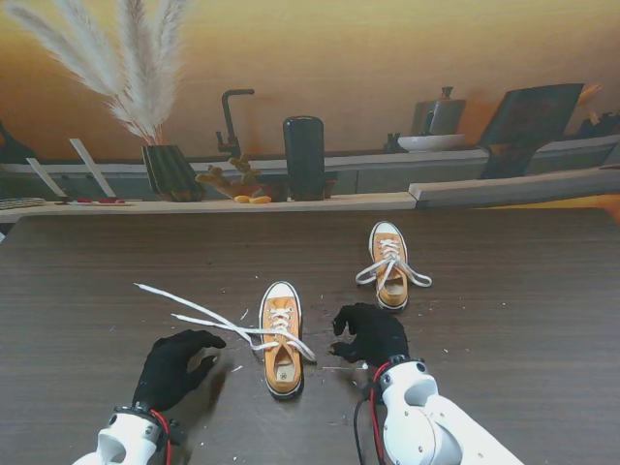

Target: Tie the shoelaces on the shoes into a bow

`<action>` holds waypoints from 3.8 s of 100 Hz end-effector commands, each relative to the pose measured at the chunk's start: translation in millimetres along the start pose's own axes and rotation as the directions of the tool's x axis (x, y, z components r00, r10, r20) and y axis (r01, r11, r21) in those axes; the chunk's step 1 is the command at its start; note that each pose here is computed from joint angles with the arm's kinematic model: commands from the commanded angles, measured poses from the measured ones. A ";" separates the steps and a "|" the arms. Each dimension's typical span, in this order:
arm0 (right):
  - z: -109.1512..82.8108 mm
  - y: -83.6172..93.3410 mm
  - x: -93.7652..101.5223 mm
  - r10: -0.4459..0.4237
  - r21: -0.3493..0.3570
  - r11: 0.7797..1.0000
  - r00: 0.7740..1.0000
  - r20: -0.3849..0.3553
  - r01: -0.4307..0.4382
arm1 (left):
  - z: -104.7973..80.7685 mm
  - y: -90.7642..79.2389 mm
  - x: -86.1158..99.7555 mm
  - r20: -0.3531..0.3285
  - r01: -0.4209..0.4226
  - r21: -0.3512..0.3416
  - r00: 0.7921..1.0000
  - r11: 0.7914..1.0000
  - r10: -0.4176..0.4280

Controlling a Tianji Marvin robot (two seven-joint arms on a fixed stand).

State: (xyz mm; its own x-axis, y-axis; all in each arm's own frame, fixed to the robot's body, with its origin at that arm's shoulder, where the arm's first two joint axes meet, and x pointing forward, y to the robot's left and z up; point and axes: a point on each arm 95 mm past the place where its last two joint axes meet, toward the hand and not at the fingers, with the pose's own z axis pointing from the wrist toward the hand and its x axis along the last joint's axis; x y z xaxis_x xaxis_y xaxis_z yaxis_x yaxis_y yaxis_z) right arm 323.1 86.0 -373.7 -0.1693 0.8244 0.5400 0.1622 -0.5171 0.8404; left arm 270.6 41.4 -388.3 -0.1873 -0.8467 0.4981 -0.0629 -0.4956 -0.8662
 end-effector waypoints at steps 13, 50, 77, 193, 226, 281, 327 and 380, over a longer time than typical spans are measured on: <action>-8.1 2.7 6.1 -0.029 -0.048 0.999 0.995 -0.094 0.024 | -0.2 0.8 2.2 -0.003 -0.001 -0.014 1.000 1.000 0.001; 10.0 -7.3 46.6 -0.127 -0.043 0.992 0.954 -0.272 0.119 | -1.1 0.3 2.4 -0.005 0.004 -0.009 1.000 1.000 -0.004; 21.2 -28.1 45.6 -0.200 -0.013 0.979 0.941 -0.273 0.205 | -2.0 -1.3 1.8 -0.004 0.007 -0.003 1.000 1.000 -0.007; 35.0 -48.0 31.5 -0.181 0.022 0.982 0.960 -0.212 0.189 | -2.9 -1.5 2.1 -0.004 0.002 -0.012 1.000 1.000 -0.002; 26.8 -32.9 41.0 -0.139 -0.120 0.987 0.952 -0.273 0.110 | -3.2 -1.2 2.3 -0.009 0.004 -0.015 1.000 1.000 -0.004; 32.8 -34.7 41.1 -0.054 -0.073 0.997 0.948 -0.312 0.033 | -3.5 -0.7 2.9 -0.015 0.017 -0.021 1.000 1.000 -0.017; 29.6 -30.2 38.9 -0.143 -0.076 0.989 0.931 -0.337 0.124 | -3.3 -1.0 3.0 -0.015 0.019 -0.021 1.000 1.000 -0.019; 20.8 -22.4 39.8 -0.237 -0.066 0.972 0.922 -0.306 0.228 | -3.1 -0.6 3.5 -0.017 0.017 -0.024 1.000 1.000 -0.018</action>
State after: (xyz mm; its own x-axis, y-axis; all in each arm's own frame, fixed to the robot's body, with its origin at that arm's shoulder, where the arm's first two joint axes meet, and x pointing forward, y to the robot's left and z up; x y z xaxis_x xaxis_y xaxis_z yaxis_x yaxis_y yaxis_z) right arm 333.9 135.8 -369.9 -0.5038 0.8016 0.3218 0.0401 -0.3504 0.9357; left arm 267.7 41.4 -386.7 -0.1963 -0.8359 0.5126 -0.0766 -0.5081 -0.8579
